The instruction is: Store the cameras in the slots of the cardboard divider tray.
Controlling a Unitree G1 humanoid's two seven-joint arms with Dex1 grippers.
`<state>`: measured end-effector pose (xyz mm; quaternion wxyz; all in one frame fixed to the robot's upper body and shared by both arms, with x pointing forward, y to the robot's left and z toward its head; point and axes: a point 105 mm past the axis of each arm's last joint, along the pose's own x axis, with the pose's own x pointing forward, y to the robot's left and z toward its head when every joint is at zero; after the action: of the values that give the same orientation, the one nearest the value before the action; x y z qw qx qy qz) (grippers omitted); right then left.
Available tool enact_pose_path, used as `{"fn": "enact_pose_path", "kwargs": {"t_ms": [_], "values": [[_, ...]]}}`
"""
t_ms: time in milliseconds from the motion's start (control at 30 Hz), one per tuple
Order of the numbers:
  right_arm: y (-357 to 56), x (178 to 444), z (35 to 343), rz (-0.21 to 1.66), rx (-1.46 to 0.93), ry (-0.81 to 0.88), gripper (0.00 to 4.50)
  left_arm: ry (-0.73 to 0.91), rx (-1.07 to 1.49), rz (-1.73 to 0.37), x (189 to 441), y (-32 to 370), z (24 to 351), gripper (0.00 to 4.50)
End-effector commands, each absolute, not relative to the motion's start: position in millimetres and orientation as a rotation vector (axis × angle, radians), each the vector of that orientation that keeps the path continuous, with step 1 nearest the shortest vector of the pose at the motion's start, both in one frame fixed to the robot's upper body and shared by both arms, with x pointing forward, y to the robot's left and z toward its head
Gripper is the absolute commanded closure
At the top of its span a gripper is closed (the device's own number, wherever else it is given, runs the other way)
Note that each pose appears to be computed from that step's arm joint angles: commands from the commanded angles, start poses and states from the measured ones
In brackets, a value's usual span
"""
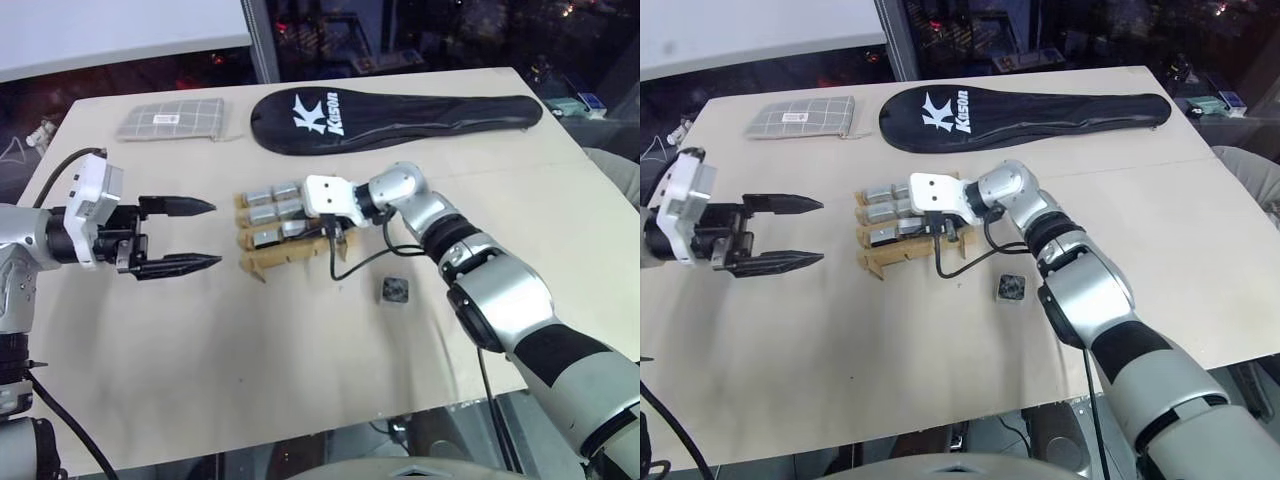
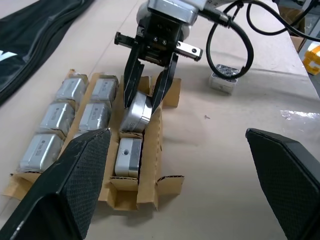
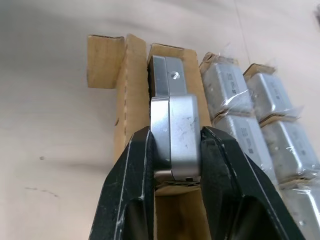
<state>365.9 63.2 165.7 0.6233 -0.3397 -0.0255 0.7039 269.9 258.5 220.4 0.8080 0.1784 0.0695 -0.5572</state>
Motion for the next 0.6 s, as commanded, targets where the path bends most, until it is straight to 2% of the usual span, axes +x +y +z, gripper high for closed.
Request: {"fn": "enact_pose_path", "kwargs": {"t_ms": [33, 233, 367, 600], "values": [[63.9, 366.8, 194.1, 1.641, -0.793, -0.078, 3.77, 0.122, 0.409, -1.191, 270.0, 259.3, 228.9, 0.0], [68.6, 366.2, 203.1, 1.66, -0.713, 0.046, 3.77, 0.123, 0.411, -1.198, 270.0, 257.2, 228.3, 0.0], [70.6, 365.1, 197.5, 1.664, -0.73, 0.117, 3.77, 0.126, 0.413, -1.196, 267.9, 257.3, 228.6, 0.0], [80.1, 363.8, 197.1, 1.648, -0.731, 0.114, 3.77, 0.129, 0.415, -1.184, 264.0, 257.6, 228.4, 0.0]]}}
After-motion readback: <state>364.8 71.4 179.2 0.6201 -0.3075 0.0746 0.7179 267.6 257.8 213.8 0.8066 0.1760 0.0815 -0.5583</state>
